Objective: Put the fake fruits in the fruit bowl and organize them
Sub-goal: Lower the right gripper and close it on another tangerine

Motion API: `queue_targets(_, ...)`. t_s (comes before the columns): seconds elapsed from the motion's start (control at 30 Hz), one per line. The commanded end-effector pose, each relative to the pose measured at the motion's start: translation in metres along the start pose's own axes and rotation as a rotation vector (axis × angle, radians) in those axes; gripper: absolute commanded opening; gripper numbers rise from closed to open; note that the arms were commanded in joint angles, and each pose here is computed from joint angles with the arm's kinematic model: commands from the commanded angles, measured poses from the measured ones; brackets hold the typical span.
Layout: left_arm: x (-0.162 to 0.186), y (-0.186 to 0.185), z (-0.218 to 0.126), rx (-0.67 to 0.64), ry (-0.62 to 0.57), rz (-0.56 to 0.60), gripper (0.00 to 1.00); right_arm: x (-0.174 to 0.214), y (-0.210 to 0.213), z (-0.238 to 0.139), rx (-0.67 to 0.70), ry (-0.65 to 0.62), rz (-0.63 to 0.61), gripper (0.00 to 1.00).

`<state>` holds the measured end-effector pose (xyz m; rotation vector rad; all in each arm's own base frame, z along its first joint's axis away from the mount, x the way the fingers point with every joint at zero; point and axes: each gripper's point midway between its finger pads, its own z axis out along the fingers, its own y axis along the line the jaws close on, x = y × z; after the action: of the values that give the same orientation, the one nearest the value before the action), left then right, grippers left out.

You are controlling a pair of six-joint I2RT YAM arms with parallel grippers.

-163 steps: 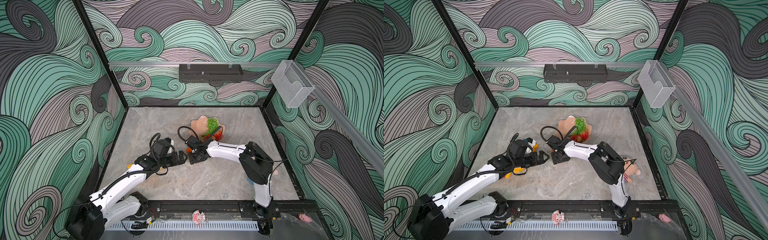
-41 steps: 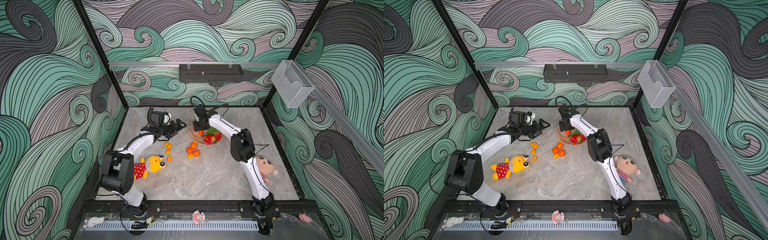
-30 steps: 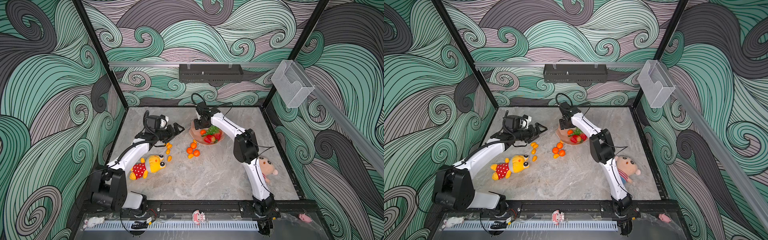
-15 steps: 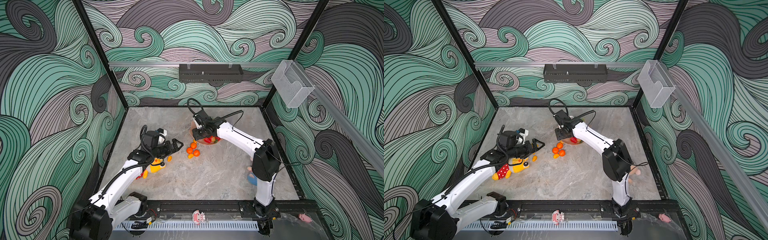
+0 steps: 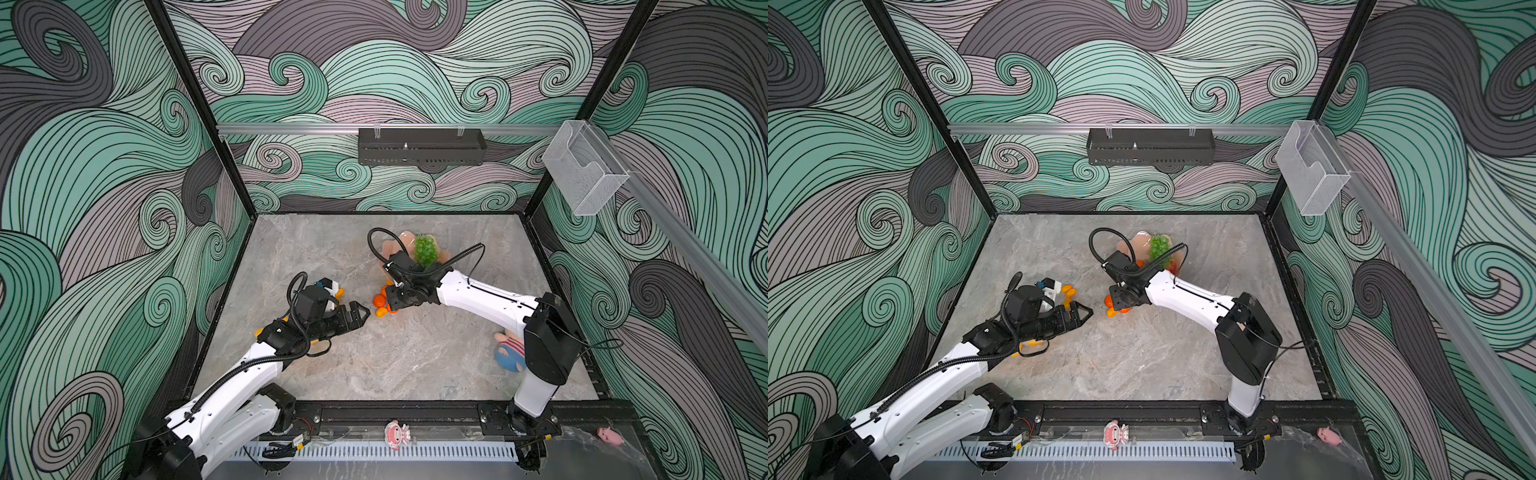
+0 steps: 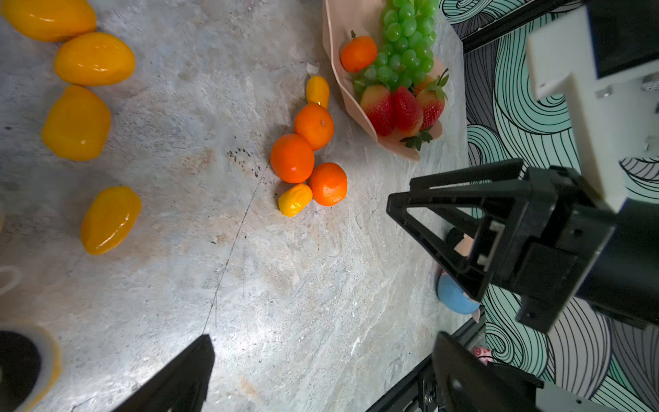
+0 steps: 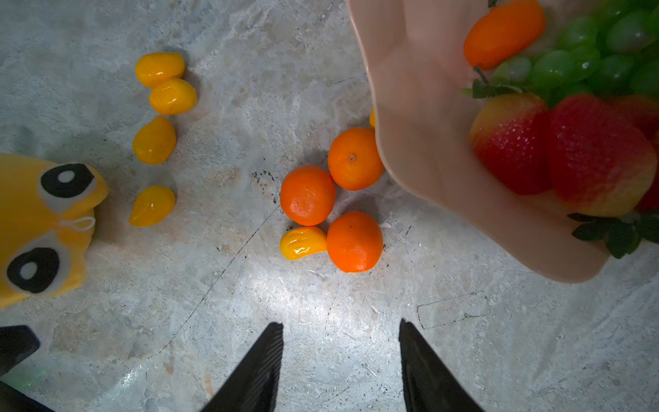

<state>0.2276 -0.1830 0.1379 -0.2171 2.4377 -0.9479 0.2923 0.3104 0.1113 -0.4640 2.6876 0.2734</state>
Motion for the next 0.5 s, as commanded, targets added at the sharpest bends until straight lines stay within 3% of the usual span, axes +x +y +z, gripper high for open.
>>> queue_targets(0.0,-0.013,-0.002,-0.002,-0.002,-0.093,0.003,0.99,-0.002,-0.003,0.005,0.031,-0.010,0.035,0.53)
queue_targets(0.47,-0.012,-0.016,0.006,0.054,-0.072,0.029,0.99,-0.001,-0.002,0.043,0.075,0.053,0.029,0.53)
